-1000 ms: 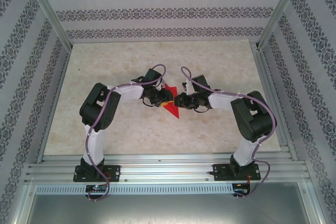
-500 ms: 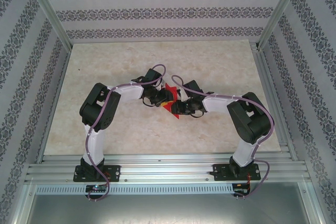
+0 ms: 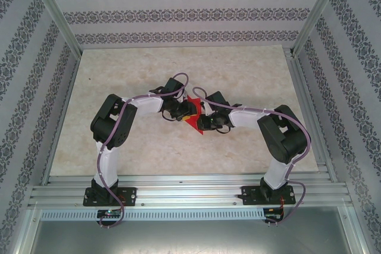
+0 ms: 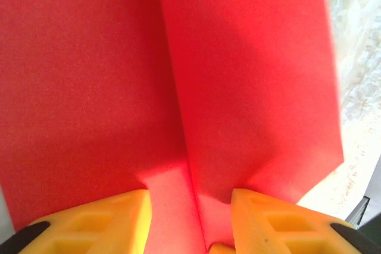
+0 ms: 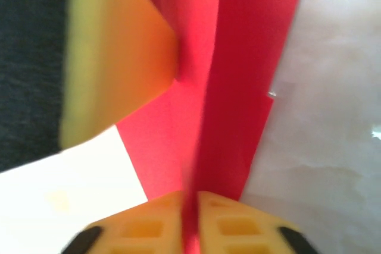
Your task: Fold a paper plane with a square sheet of paper (fold left side to right side)
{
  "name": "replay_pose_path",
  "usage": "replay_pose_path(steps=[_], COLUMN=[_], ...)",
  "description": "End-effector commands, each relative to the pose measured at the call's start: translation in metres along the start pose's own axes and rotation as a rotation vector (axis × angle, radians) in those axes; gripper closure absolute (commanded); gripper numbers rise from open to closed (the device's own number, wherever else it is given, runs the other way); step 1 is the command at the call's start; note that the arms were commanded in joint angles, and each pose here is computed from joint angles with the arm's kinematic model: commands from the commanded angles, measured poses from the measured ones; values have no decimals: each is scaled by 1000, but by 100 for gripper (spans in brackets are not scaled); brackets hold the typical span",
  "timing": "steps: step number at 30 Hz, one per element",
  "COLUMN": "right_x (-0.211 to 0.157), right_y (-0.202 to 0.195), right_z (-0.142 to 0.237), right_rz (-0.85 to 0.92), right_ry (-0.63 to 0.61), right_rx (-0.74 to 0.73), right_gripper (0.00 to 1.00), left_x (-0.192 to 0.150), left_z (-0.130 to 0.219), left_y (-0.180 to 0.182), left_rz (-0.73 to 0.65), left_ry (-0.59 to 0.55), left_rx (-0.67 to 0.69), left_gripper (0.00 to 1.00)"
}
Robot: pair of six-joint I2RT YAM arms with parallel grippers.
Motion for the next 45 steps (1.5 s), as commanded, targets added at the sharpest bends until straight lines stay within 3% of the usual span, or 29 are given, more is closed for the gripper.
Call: replay_pose_path(steps=[1, 3, 15, 23, 28, 34, 45], right_x=[-1, 0, 5, 4, 6, 6, -12], right_y=[0, 2, 3, 0, -4, 2, 17], right_z=[6, 7, 7, 4, 3, 19, 31], right_rz=[23, 22, -12, -11, -22, 7, 114], right_ry=[-7, -2, 63, 77, 75, 34, -51], right_rx=[-39, -13, 212, 215, 203, 144, -163], right_gripper=[96, 100, 100, 100, 100, 90, 65], left_x=[-35, -35, -37, -38, -41, -40, -39], left_z=[-33, -33, -21, -13, -20, -25, -26], left_y=[41, 41, 35, 32, 36, 36, 38], left_rz=[58, 57, 38, 26, 37, 40, 46], left_ry=[138, 139, 119, 108, 118, 122, 124], left_rx=[187, 189, 181, 187, 174, 176, 185], left_gripper=[57, 57, 57, 68, 65, 62, 62])
Point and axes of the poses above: each hand's point on the last joint's axis, 136 mm out from that joint toward the fingers, its own z axis back along the fingers, its own y axis along the line the jaws close on, x = y × z, the point moved 9 cm from there along z, back along the fingers, and after that the axes turned 14 degrees about -z, right-handed, at the moved point
